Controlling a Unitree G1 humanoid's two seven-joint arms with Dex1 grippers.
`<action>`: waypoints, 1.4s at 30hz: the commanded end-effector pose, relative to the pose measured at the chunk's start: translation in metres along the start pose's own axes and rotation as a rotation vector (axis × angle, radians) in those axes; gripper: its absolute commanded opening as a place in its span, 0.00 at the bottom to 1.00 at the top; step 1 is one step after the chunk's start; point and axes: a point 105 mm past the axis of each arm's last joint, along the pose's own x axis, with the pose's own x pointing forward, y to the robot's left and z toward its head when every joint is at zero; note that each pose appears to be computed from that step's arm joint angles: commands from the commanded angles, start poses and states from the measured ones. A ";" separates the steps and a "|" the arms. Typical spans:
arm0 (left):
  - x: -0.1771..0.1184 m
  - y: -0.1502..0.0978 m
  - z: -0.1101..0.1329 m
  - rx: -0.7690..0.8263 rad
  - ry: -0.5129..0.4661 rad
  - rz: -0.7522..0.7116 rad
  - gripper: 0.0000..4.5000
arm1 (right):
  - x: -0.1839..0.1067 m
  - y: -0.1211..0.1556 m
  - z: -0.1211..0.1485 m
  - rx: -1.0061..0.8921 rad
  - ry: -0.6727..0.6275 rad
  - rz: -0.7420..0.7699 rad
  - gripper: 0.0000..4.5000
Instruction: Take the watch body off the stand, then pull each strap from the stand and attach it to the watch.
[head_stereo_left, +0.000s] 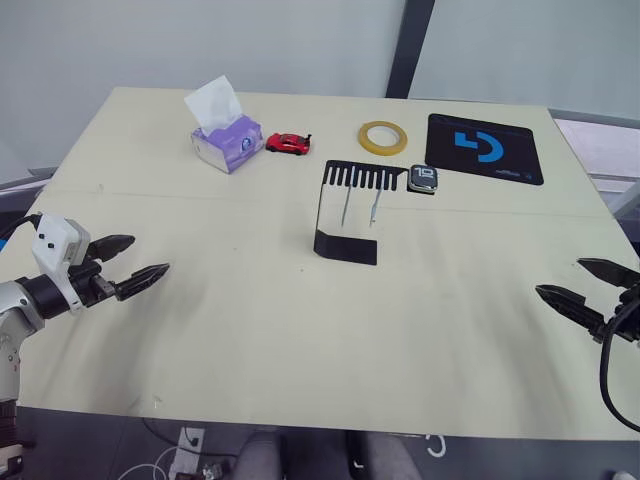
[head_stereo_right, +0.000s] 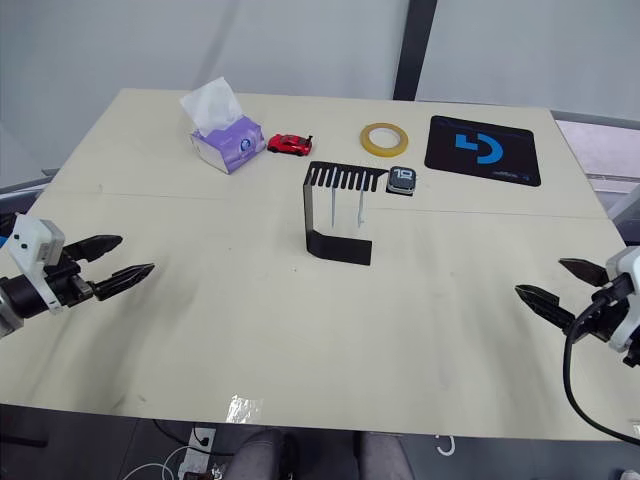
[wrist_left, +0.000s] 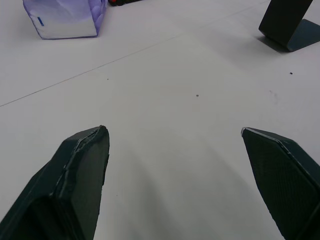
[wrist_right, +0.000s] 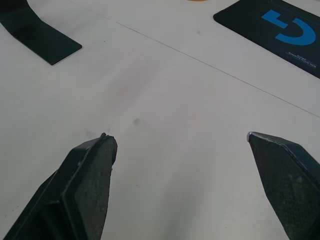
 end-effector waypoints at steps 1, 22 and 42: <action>0.004 -0.005 0.015 0.036 -0.044 -0.012 1.00 | 0.002 0.003 0.009 -0.029 -0.036 0.003 1.00; 0.041 -0.045 0.060 -0.002 -0.151 -0.237 1.00 | 0.013 0.006 0.018 -0.039 -0.056 -0.178 1.00; 0.092 -0.129 0.171 0.108 -0.403 -0.783 1.00 | 0.075 0.146 0.138 0.212 -0.379 -0.225 1.00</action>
